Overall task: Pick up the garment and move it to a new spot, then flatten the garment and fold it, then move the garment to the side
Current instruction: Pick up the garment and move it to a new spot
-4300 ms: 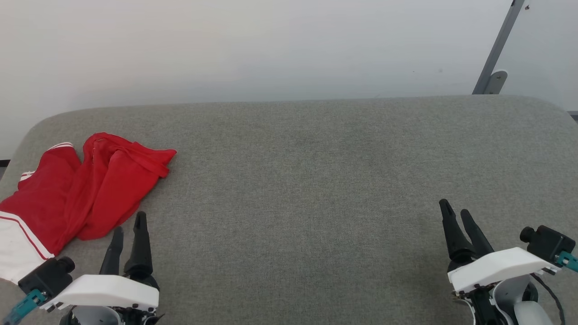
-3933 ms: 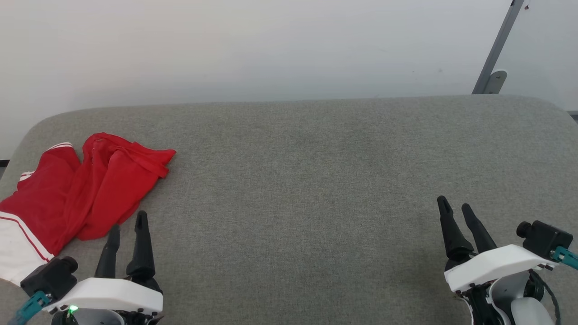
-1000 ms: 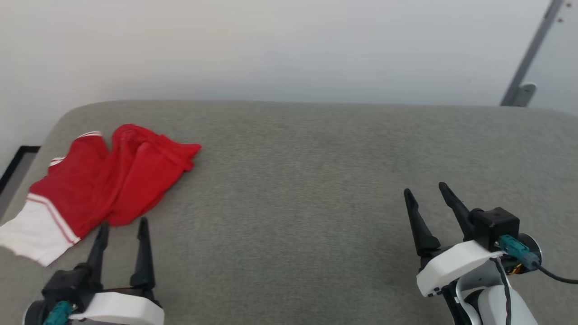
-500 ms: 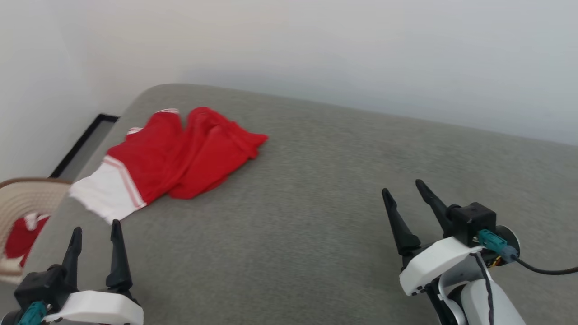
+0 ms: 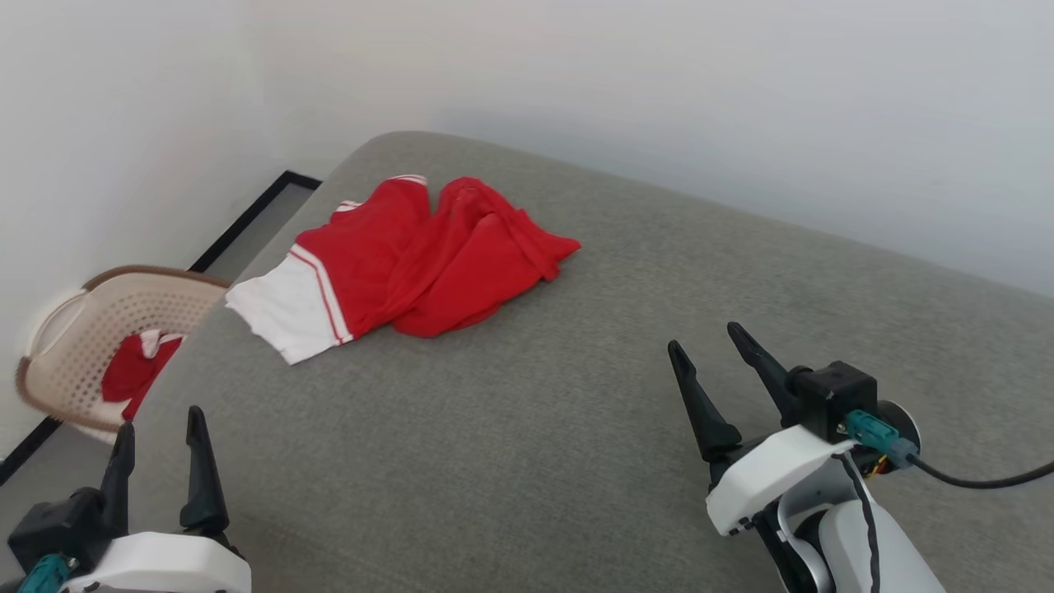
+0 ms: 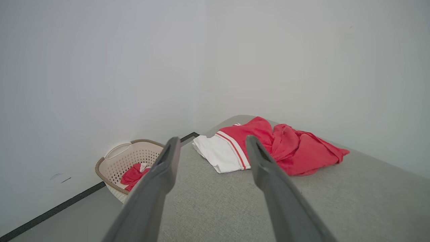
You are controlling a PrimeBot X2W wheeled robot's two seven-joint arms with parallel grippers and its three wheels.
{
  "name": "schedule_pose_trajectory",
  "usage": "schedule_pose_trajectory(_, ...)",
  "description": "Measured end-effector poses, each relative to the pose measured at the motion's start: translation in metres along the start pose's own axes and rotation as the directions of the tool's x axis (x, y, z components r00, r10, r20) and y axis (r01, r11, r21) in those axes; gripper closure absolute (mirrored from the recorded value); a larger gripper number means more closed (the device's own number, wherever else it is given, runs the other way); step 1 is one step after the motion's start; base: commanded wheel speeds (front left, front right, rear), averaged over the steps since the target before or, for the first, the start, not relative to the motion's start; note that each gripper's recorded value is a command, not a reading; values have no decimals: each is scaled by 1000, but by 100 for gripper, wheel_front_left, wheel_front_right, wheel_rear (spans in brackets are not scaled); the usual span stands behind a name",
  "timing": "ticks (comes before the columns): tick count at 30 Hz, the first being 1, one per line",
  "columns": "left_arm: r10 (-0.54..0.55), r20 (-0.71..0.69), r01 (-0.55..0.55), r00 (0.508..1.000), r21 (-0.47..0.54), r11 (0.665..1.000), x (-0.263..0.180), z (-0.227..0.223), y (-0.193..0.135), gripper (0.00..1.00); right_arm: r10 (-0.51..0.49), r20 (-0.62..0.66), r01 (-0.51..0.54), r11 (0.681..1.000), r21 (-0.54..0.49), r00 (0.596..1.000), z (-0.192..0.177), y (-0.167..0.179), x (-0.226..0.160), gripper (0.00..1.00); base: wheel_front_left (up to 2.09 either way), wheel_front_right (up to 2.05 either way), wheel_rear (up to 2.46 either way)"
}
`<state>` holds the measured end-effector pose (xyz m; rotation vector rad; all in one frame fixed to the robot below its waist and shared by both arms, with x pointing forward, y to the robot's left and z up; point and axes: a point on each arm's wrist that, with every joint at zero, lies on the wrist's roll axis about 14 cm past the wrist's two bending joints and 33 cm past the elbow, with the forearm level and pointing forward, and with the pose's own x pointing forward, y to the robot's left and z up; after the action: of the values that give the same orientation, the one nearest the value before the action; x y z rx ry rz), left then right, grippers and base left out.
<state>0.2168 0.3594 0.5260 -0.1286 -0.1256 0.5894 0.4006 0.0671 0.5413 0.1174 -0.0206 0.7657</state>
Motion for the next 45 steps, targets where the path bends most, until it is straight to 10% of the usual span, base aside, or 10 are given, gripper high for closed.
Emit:
schedule_pose_trajectory(28,-168,-23,168,986,20,986,141,9,-52,0,-118,-17,118,993,23,993,-17,-74,21,0,0,0,0)
schedule_pose_trajectory(45,-192,-441,237,877,48,970,233,-107,-113,0,-210,-102,213,977,15,972,-65,-143,24,0,0,0,0)
